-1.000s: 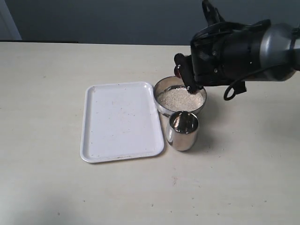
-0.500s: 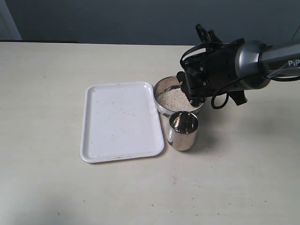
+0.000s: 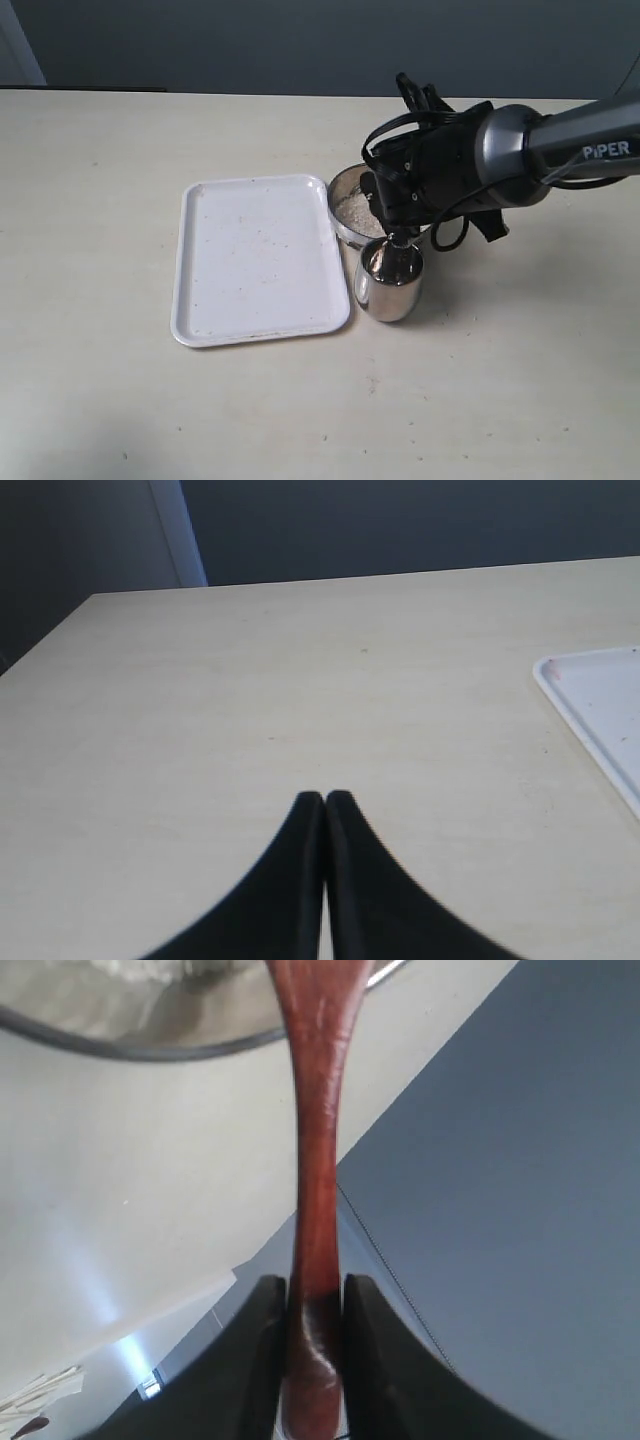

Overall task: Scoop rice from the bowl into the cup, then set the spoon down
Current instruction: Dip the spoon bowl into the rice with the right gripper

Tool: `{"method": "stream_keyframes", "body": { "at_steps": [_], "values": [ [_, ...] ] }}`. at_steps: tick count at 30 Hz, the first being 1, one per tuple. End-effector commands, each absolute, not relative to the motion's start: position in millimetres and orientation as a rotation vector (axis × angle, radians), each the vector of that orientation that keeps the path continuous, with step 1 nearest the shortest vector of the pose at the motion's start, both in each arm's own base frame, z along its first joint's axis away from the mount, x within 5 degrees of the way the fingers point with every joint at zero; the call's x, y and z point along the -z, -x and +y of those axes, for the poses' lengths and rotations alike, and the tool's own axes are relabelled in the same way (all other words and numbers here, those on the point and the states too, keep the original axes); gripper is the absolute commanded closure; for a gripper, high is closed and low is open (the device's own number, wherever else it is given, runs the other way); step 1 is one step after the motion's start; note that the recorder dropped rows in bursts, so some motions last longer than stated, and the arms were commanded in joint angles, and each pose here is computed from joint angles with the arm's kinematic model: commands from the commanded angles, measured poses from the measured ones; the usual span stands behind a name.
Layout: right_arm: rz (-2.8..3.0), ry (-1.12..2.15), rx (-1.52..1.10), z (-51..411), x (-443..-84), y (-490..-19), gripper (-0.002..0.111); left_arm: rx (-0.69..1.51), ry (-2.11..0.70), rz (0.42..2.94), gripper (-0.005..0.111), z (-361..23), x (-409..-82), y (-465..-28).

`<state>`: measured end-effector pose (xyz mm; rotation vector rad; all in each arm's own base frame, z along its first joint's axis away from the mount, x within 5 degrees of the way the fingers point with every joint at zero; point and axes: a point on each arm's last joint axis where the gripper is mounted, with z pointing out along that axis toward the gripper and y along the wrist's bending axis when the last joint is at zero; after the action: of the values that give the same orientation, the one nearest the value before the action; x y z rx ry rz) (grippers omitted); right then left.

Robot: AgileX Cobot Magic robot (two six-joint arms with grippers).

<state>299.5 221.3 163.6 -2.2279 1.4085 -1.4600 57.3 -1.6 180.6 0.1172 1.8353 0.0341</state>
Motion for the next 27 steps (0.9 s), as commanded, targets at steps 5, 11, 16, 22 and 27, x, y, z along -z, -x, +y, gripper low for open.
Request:
{"method": "stream_keyframes", "body": {
  "at_steps": [5,11,16,22,27],
  "values": [
    [1.453,2.254,1.395,223.3,-154.6,-296.7,0.109,-0.028,-0.112,1.817,0.106,-1.8,-184.4,-57.5],
    [1.527,2.247,1.334,222.2,-152.6,-294.0,0.109,-0.028,-0.112,1.817,0.106,-1.8,-184.4,-57.5],
    [1.545,2.246,1.315,222.3,-151.6,-293.2,0.109,-0.028,-0.112,1.817,0.106,-1.8,-184.4,-57.5],
    [1.576,2.229,1.298,222.3,-151.2,-292.6,0.109,-0.028,-0.112,1.814,0.106,-1.8,-184.6,-57.6],
    [1.622,2.187,1.281,222.2,-150.8,-292.1,0.109,-0.028,-0.112,1.814,0.106,-1.8,-184.6,-57.6]
  ]
}}
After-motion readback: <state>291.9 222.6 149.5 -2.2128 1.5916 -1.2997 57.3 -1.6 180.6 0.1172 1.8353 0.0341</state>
